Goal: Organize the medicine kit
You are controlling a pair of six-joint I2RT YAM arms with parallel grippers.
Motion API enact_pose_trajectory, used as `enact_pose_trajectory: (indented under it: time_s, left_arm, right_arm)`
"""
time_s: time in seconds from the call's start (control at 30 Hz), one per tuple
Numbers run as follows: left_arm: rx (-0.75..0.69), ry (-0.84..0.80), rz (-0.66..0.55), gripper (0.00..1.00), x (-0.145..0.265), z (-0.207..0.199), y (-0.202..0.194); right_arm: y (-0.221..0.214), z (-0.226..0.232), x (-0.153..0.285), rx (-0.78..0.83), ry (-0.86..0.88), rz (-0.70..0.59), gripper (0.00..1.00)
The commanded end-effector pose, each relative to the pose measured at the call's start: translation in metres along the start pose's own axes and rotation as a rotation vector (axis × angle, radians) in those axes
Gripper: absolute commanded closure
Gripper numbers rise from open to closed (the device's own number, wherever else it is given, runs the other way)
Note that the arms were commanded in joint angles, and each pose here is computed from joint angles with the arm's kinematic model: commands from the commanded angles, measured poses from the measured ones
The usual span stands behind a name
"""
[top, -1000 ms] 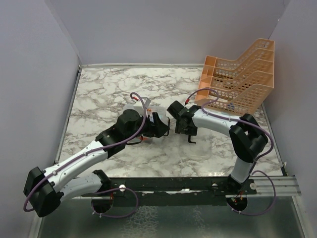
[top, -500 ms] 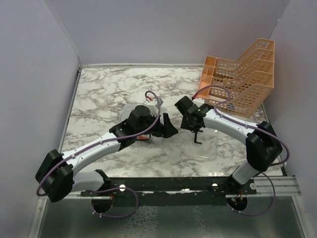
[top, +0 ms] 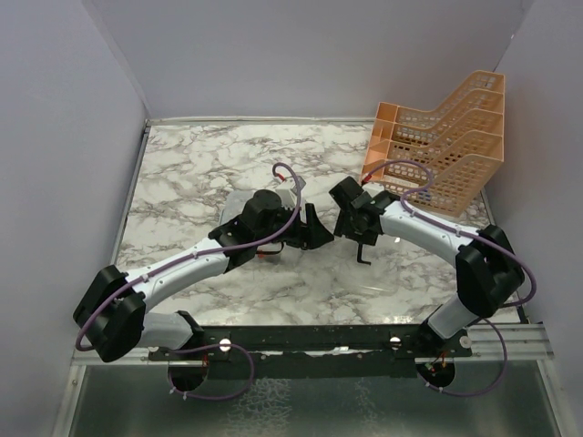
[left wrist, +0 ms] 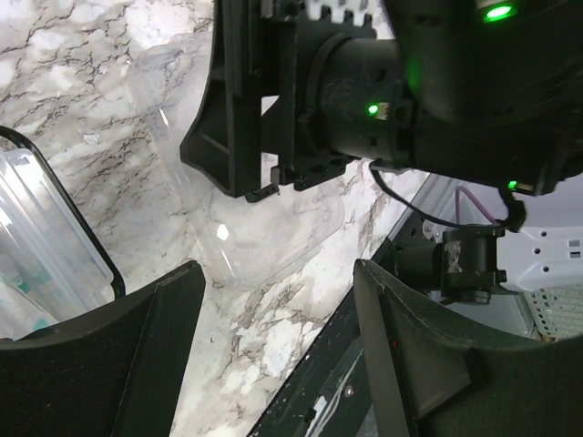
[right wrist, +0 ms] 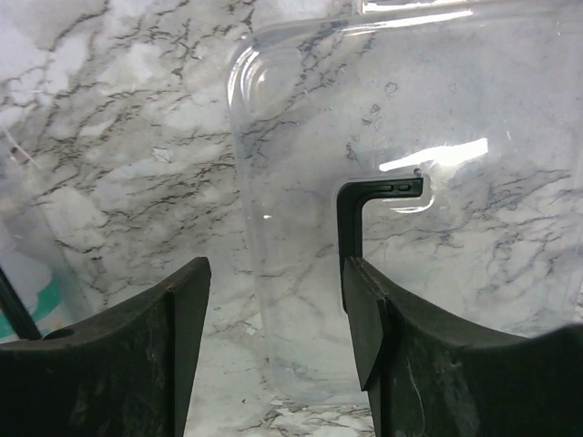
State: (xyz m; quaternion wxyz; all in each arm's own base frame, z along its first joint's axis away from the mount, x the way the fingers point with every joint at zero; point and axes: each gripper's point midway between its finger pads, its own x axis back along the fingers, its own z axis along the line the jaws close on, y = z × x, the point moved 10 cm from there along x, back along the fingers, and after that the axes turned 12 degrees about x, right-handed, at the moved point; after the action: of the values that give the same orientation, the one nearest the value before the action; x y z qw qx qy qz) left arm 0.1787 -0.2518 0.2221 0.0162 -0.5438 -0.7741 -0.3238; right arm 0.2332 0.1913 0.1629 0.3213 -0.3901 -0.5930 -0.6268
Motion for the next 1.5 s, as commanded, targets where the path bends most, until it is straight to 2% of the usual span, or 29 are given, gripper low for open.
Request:
enact_pose_trajectory:
  time_s: [0.0, 0.3, 0.53, 0.73, 0.87, 0.97, 1.07, 1.2, 1.37, 1.47]
  left_arm:
    - [-0.002, -0.066, -0.005, 0.32, -0.001, -0.007, 0.0]
    - [0.004, -0.065, 0.027, 0.33, -0.007, -0.001, -0.006]
    - [0.019, 0.127, 0.033, 0.33, -0.013, 0.016, -0.007]
    - [0.018, 0.367, -0.008, 0.35, -0.005, 0.038, -0.009]
    - [0.024, 0.515, -0.047, 0.37, 0.002, 0.05, -0.009]
    - [0.031, 0.551, -0.068, 0.37, 0.005, 0.052, -0.009]
    - [0.035, 0.563, -0.07, 0.37, 0.004, 0.053, -0.009]
    - [0.033, 0.545, -0.062, 0.35, 0.003, 0.051, -0.007]
    - [0.007, 0.333, -0.018, 0.32, 0.0, 0.032, -0.007]
    - [-0.004, 0.186, -0.001, 0.31, 0.0, 0.023, -0.01]
  right_arm:
    - [-0.007, -0.008, -0.014, -0.009, -0.094, 0.039, 0.38]
    - [-0.012, -0.009, -0.026, -0.004, -0.101, 0.074, 0.28]
    - [-0.017, -0.008, -0.029, 0.001, -0.065, 0.085, 0.25]
    - [-0.019, -0.006, -0.034, 0.016, -0.047, 0.096, 0.26]
    - [-0.017, -0.004, -0.036, 0.021, -0.051, 0.087, 0.34]
    - [-0.014, -0.004, -0.035, 0.022, -0.07, 0.083, 0.38]
    - [-0.011, -0.004, -0.034, 0.023, -0.076, 0.076, 0.38]
    - [-0.015, -0.002, -0.039, 0.027, -0.082, 0.1, 0.31]
    - [-0.021, -0.005, -0.048, 0.024, -0.127, 0.126, 0.29]
    - [-0.022, -0.004, -0.051, 0.028, -0.129, 0.124, 0.37]
